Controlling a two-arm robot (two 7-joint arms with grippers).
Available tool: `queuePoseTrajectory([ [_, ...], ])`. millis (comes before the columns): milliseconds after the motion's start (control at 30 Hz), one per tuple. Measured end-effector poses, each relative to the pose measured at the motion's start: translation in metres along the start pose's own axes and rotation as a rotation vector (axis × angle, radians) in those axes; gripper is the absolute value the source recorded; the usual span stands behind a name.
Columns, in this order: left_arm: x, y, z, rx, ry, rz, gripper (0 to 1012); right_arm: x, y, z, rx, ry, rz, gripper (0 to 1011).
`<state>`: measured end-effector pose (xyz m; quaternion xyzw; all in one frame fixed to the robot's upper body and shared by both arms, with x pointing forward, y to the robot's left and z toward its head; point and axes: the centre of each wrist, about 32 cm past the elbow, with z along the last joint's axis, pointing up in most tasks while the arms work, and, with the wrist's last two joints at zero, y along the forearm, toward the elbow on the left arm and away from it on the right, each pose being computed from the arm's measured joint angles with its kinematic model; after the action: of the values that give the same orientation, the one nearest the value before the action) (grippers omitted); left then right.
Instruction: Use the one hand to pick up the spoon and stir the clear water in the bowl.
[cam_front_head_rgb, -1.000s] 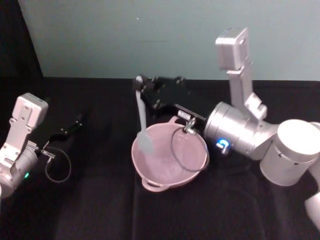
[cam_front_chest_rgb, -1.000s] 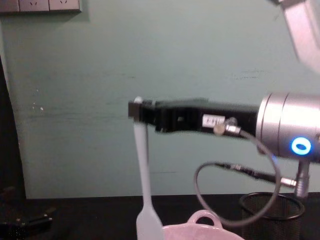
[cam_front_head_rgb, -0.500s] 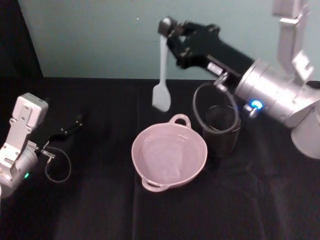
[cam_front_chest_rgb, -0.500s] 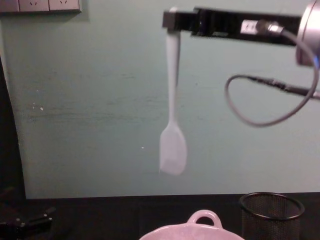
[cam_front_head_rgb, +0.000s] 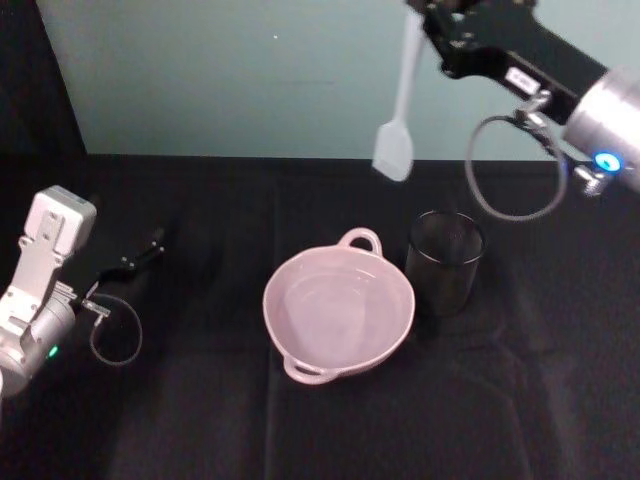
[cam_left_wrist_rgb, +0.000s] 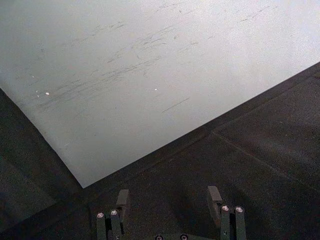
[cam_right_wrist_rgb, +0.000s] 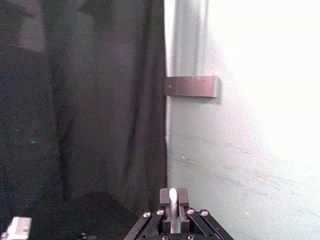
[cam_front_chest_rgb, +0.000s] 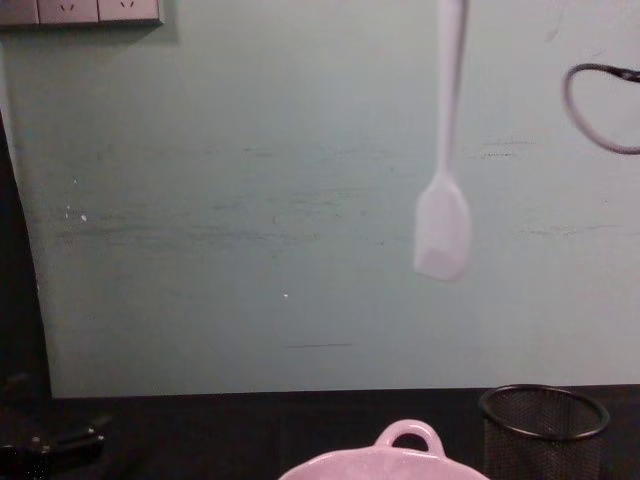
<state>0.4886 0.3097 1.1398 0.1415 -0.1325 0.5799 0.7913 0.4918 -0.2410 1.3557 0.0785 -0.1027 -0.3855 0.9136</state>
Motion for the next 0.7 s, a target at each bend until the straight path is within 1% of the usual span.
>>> queuePoseTrajectory([
  [33, 0.0000, 0.0000, 0.0000, 0.000, 0.000, 0.000, 1011, 0.005, -0.005, 0.001, -0.009, 0.001, -0.017, 96],
  [67, 0.0000, 0.0000, 0.0000, 0.000, 0.000, 0.000, 1011, 0.005, -0.005, 0.001, -0.009, 0.001, -0.017, 96],
  [100, 0.0000, 0.0000, 0.0000, 0.000, 0.000, 0.000, 1011, 0.010, -0.009, 0.001, -0.018, 0.007, -0.035, 96],
  [167, 0.0000, 0.0000, 0.0000, 0.000, 0.000, 0.000, 1011, 0.014, -0.013, -0.001, -0.027, 0.014, -0.051, 96],
  [233, 0.0000, 0.0000, 0.0000, 0.000, 0.000, 0.000, 1011, 0.021, -0.020, -0.007, -0.047, 0.036, -0.081, 96],
  [267, 0.0000, 0.0000, 0.0000, 0.000, 0.000, 0.000, 1011, 0.021, -0.020, -0.007, -0.047, 0.036, -0.081, 96],
  [367, 0.0000, 0.0000, 0.0000, 0.000, 0.000, 0.000, 1011, 0.026, -0.026, -0.014, -0.067, 0.058, -0.105, 96],
  [400, 0.0000, 0.0000, 0.0000, 0.000, 0.000, 0.000, 1011, 0.028, -0.029, -0.019, -0.081, 0.067, -0.116, 96],
  [500, 0.0000, 0.0000, 0.0000, 0.000, 0.000, 0.000, 1011, 0.030, -0.032, -0.026, -0.099, 0.083, -0.133, 96],
  [533, 0.0000, 0.0000, 0.0000, 0.000, 0.000, 0.000, 1011, 0.032, -0.034, -0.032, -0.110, 0.096, -0.143, 96],
  [600, 0.0000, 0.0000, 0.0000, 0.000, 0.000, 0.000, 1011, 0.033, -0.036, -0.038, -0.118, 0.111, -0.153, 96],
  [633, 0.0000, 0.0000, 0.0000, 0.000, 0.000, 0.000, 1011, 0.034, -0.037, -0.044, -0.123, 0.124, -0.161, 96],
  [700, 0.0000, 0.0000, 0.0000, 0.000, 0.000, 0.000, 1011, 0.035, -0.038, -0.049, -0.126, 0.137, -0.167, 96],
])
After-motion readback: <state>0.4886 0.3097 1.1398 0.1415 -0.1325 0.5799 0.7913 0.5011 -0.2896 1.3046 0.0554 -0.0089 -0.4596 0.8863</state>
